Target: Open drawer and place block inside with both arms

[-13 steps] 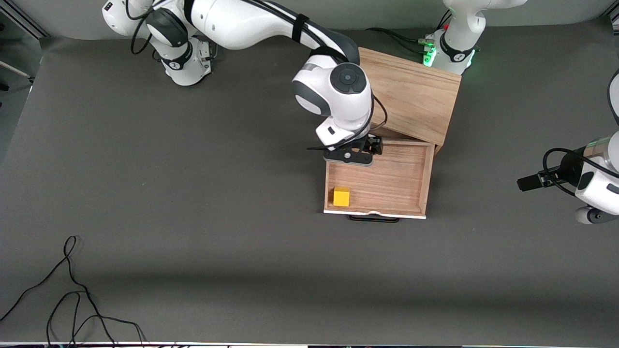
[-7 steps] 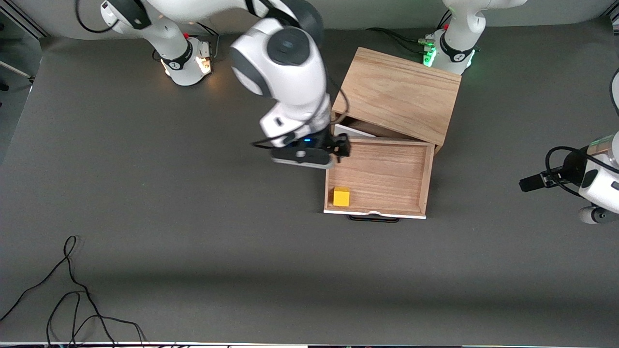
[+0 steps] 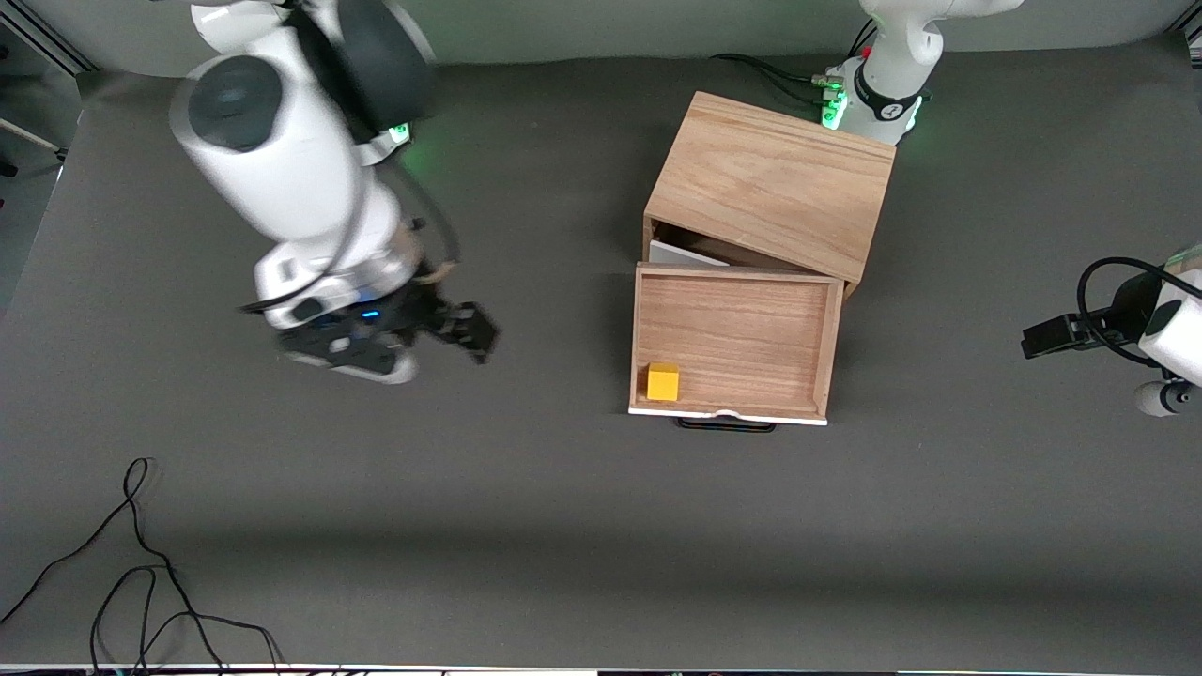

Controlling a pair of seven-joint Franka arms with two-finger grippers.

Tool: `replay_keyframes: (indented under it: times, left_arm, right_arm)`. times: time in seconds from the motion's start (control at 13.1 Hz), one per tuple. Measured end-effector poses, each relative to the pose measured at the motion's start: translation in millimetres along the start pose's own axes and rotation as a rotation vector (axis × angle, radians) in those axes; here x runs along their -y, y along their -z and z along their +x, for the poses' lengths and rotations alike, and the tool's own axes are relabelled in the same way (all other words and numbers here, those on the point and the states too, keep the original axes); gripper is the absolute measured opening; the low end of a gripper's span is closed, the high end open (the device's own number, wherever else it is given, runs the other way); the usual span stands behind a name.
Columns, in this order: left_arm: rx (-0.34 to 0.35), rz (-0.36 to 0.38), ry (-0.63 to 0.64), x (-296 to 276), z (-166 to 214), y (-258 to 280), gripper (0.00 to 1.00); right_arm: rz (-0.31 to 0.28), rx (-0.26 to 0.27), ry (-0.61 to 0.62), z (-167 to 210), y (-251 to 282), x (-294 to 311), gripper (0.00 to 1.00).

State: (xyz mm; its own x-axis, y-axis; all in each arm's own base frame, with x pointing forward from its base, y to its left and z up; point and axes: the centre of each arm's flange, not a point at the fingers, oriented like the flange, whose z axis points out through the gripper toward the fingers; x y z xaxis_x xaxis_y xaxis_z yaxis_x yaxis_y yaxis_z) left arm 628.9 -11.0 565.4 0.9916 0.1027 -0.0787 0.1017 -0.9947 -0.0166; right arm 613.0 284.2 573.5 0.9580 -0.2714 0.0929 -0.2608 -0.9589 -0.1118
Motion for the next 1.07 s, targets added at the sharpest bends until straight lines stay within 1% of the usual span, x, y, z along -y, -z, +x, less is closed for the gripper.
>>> replay_keyframes:
  times: [0.15, 0.31, 0.54, 0.61, 0.84, 1.07]
  left_arm:
    - [0.001, 0.000, -0.010, 0, -1, -2, 1.00]
    - [0.007, 0.001, -0.020, -4, -3, -6, 1.00]
    - [-0.008, 0.003, -0.033, -8, -13, -1, 1.00]
    - [-0.015, 0.004, -0.036, -8, -17, 4, 1.00]
    - [-0.026, 0.005, -0.046, -7, -26, 12, 1.00]
    - [-0.023, 0.007, -0.079, -5, -29, 11, 1.00]
  right_arm:
    - [-0.030, 0.005, 0.070, 29, 9, -77, 1.00]
    - [-0.054, 0.018, 0.113, 46, 15, -149, 1.00]
    - [-0.069, 0.028, 0.096, 43, 29, -221, 1.00]
    - [-0.069, 0.028, 0.109, 39, 35, -243, 1.00]
    - [-0.067, 0.047, 0.164, 34, 46, -288, 1.00]
    - [-0.069, 0.069, 0.191, 34, 42, -298, 1.00]
